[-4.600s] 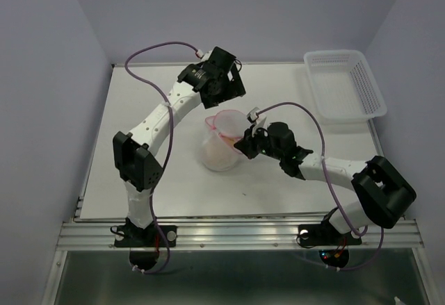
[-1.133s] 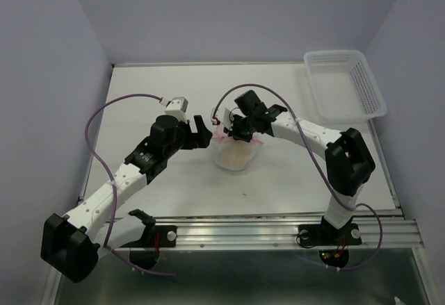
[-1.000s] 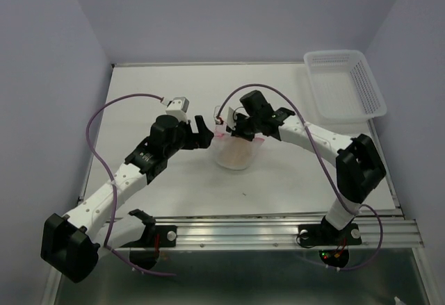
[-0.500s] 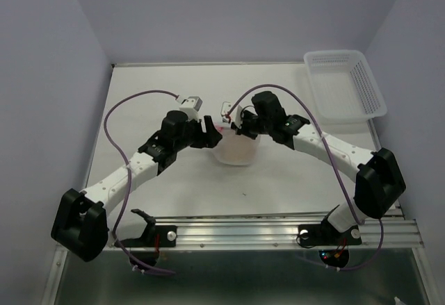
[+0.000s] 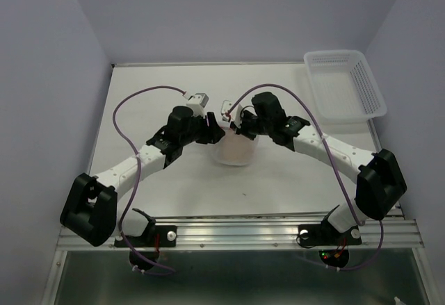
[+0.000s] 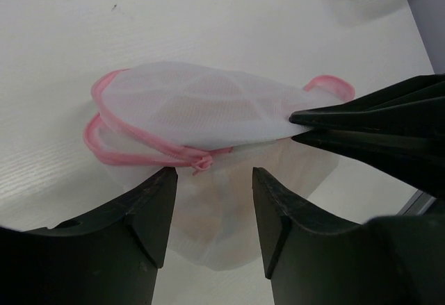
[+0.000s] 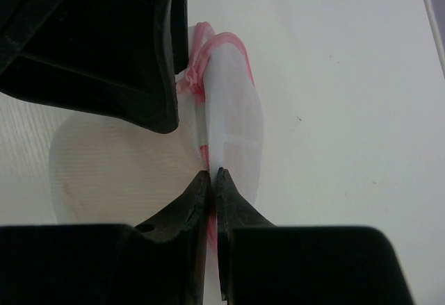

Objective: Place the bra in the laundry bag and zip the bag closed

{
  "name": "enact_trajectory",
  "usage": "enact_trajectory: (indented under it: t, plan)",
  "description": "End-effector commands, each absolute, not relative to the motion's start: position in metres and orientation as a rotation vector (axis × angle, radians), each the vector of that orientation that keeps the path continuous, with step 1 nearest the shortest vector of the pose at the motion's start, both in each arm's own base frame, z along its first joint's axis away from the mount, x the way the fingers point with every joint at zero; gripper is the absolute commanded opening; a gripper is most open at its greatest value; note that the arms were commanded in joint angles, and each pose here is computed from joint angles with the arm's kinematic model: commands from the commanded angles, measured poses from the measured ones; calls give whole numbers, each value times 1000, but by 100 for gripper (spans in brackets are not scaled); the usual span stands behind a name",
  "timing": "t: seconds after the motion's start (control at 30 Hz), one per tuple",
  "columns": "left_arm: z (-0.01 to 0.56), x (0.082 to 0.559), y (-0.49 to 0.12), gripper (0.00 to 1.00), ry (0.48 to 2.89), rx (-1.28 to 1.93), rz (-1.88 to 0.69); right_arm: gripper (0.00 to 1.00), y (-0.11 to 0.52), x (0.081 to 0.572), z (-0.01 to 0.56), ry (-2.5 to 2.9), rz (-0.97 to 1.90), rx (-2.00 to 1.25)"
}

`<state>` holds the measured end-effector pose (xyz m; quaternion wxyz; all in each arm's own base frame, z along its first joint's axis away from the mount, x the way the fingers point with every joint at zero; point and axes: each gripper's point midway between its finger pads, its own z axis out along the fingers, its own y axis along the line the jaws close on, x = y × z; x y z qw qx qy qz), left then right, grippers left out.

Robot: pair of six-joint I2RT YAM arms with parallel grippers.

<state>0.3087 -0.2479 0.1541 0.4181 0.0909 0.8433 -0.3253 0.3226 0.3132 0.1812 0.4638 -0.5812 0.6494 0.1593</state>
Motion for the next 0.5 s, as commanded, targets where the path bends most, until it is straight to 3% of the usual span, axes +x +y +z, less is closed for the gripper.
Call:
enact_trajectory:
  t: [0.0, 0.17, 0.3, 0.47]
  plan:
    - [196, 324, -254, 57, 1970, 215, -845, 1, 321, 319, 208, 1510, 413, -1382]
    - [188, 325, -256, 57, 1994, 221, -845, 1, 320, 318, 211, 1503, 409, -1381]
    - [184, 324, -259, 47, 2005, 220, -858, 1, 319, 318, 211, 1503, 406, -1381]
    - [179, 322, -266, 42, 2014, 232, -868, 1, 319, 318, 214, 1497, 403, -1376]
